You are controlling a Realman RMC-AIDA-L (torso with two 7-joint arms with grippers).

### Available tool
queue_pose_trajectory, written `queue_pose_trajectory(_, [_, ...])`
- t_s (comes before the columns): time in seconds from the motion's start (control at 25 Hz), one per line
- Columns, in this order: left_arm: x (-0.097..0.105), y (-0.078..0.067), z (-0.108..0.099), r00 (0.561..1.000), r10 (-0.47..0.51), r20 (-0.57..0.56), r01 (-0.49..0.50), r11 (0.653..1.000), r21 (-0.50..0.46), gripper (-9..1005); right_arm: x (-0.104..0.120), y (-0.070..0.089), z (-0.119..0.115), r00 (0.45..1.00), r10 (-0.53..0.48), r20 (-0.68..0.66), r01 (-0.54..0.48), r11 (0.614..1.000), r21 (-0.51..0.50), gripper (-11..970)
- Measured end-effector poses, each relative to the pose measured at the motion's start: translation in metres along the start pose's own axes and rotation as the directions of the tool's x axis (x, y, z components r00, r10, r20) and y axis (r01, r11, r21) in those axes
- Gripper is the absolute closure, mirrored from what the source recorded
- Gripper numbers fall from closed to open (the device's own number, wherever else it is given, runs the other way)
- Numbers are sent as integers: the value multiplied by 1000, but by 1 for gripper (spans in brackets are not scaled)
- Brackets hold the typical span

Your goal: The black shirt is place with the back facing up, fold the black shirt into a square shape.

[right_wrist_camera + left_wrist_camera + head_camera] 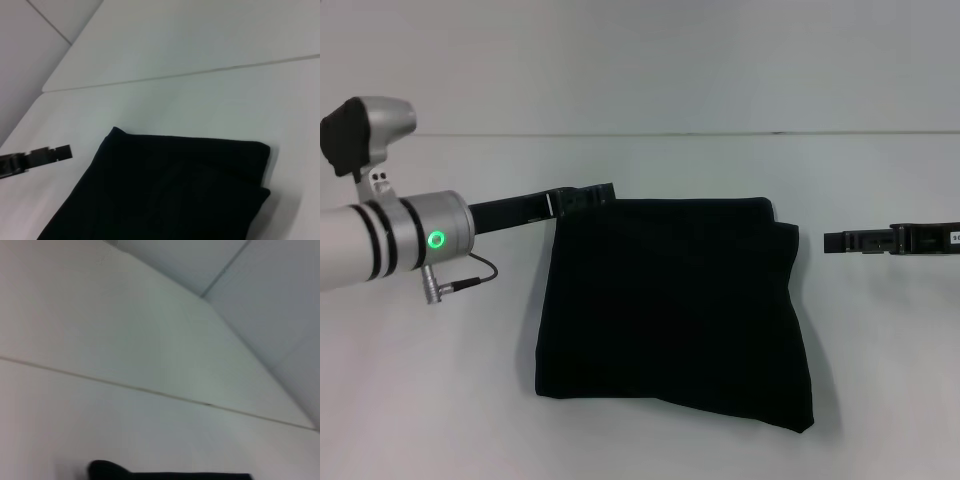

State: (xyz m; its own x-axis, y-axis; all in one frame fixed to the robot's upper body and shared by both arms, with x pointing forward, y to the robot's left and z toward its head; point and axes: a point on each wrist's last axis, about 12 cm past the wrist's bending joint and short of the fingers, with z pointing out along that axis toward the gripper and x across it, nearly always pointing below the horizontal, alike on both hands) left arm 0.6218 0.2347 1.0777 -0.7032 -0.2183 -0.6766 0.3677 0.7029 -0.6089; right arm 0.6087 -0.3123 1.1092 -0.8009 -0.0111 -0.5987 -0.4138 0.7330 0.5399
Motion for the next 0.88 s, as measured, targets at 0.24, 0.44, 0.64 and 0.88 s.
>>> queue_pose_trajectory(0.24, [-9, 1, 20, 999, 23, -23, -26, 986, -163, 62, 3, -4, -1, 1000, 7, 8, -8, 1000, 20, 18])
queue_pose_trajectory(0.44, [-12, 0, 29, 998, 62, -25, -66, 970, -233, 63, 5, -7, -2, 1000, 12, 13, -13, 999, 34, 18])
queue_pose_trajectory(0.64, [-11, -4, 34, 995, 89, -41, -96, 965, -243, 64, 6, -9, -1, 1000, 20, 16, -21, 999, 45, 19])
queue_pose_trajectory(0.88, [-6, -12, 44, 990, 111, -85, -127, 965, -228, 65, 5, -10, -1, 1000, 20, 22, -21, 998, 56, 19])
